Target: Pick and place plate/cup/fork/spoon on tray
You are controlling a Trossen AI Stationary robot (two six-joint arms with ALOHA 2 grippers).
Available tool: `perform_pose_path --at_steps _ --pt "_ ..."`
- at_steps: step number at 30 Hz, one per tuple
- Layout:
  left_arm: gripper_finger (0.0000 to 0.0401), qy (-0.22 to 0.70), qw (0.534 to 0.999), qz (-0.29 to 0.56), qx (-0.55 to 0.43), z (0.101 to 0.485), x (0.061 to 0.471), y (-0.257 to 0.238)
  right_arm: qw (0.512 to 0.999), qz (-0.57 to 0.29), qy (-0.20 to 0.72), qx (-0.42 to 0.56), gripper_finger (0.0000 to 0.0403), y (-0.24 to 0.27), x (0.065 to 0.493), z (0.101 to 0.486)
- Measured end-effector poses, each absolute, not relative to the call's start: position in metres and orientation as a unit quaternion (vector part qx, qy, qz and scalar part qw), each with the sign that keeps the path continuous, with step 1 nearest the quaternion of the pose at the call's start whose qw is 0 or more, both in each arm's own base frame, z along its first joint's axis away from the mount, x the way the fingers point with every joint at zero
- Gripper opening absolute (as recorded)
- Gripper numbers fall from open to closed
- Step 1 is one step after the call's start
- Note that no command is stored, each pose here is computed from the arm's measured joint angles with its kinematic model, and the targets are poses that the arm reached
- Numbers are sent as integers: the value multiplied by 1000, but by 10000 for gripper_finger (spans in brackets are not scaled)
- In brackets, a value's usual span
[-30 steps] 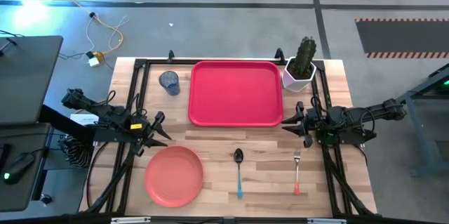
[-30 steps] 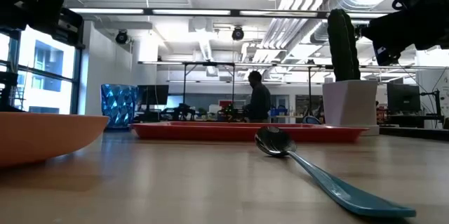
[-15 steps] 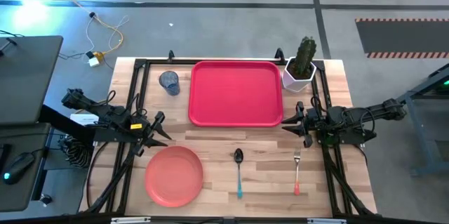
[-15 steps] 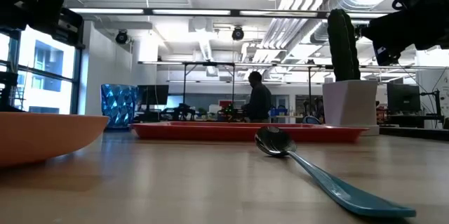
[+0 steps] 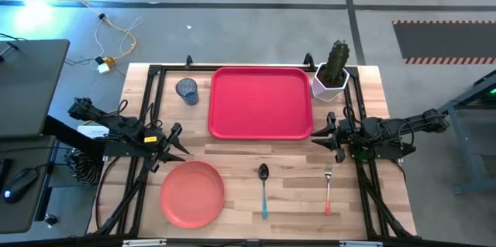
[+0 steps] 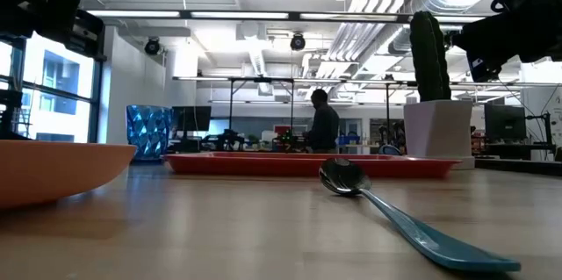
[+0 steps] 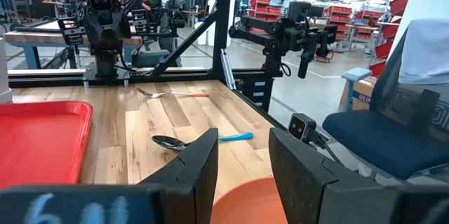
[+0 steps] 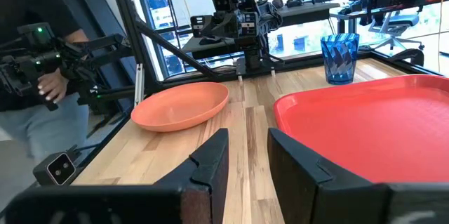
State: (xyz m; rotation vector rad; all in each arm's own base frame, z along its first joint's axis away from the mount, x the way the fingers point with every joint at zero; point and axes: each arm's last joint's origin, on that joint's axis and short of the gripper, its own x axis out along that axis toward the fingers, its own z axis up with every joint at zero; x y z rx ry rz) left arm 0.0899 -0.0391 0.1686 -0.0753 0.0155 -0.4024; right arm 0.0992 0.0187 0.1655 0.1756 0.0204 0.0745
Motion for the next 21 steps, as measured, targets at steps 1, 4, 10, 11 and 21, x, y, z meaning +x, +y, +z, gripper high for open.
perform_pose_path --at_steps 1,4,10,11,21 --pt "117 8 979 -200 -37 169 90 -39 995 37 10 88 91 19 99 165" --pt "117 8 979 -200 -37 169 90 -39 995 37 10 88 91 19 99 165" --pt "117 7 979 -200 -38 169 90 -39 995 37 10 87 91 19 99 165" --pt "117 8 979 -200 -37 169 90 -39 995 37 10 88 91 19 99 166" --pt "117 25 974 -155 -164 169 91 -37 995 37 10 88 91 19 99 165"
